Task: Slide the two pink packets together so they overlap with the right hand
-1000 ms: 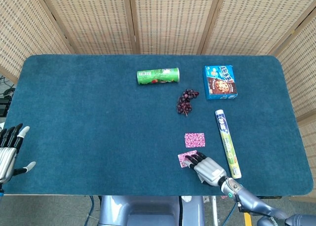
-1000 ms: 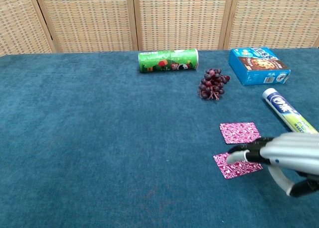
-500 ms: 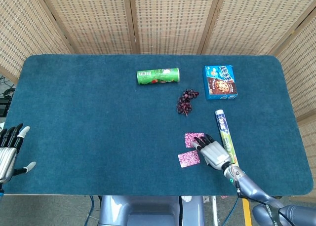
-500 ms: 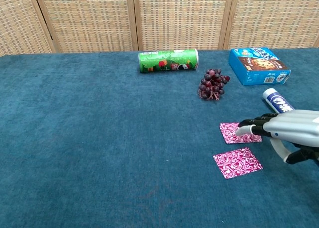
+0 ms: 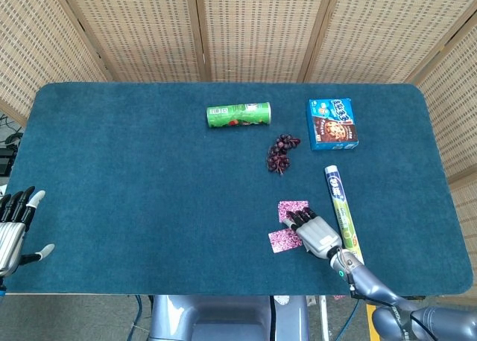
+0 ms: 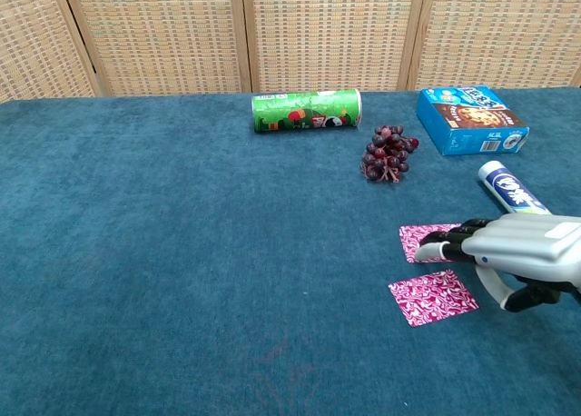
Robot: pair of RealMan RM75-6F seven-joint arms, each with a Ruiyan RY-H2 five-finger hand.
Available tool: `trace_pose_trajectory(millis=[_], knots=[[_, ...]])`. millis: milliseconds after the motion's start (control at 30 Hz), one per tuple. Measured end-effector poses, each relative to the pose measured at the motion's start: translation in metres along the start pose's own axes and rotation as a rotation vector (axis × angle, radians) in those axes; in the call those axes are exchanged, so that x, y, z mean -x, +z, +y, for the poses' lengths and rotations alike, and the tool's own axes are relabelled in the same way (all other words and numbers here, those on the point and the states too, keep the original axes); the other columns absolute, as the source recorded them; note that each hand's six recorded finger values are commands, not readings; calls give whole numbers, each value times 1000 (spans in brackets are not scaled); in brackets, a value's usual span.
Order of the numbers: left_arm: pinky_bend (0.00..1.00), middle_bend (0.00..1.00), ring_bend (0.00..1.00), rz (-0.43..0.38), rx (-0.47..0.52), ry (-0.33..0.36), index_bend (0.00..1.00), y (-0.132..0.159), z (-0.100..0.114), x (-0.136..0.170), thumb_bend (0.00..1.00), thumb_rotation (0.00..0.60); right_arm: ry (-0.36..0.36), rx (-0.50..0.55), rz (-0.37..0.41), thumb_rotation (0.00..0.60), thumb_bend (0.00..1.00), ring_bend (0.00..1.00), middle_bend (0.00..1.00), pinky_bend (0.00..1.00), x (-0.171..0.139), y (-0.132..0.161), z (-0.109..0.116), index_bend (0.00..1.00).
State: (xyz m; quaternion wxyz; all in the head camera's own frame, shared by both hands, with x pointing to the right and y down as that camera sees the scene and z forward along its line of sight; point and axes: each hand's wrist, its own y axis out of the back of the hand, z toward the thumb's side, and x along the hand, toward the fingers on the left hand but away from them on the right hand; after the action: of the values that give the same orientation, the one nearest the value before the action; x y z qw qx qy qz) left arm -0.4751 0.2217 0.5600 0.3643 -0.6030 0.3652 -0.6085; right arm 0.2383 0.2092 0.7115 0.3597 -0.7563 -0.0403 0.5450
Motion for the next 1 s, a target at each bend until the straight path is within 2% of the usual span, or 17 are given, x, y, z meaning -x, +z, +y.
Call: trace_pose_trajectory(millis=[1000], knots=[[0,0,0,-4,7,-5,0,0,0,0,1,600,1,31,59,600,1000,0,0,0,23,60,25,16]])
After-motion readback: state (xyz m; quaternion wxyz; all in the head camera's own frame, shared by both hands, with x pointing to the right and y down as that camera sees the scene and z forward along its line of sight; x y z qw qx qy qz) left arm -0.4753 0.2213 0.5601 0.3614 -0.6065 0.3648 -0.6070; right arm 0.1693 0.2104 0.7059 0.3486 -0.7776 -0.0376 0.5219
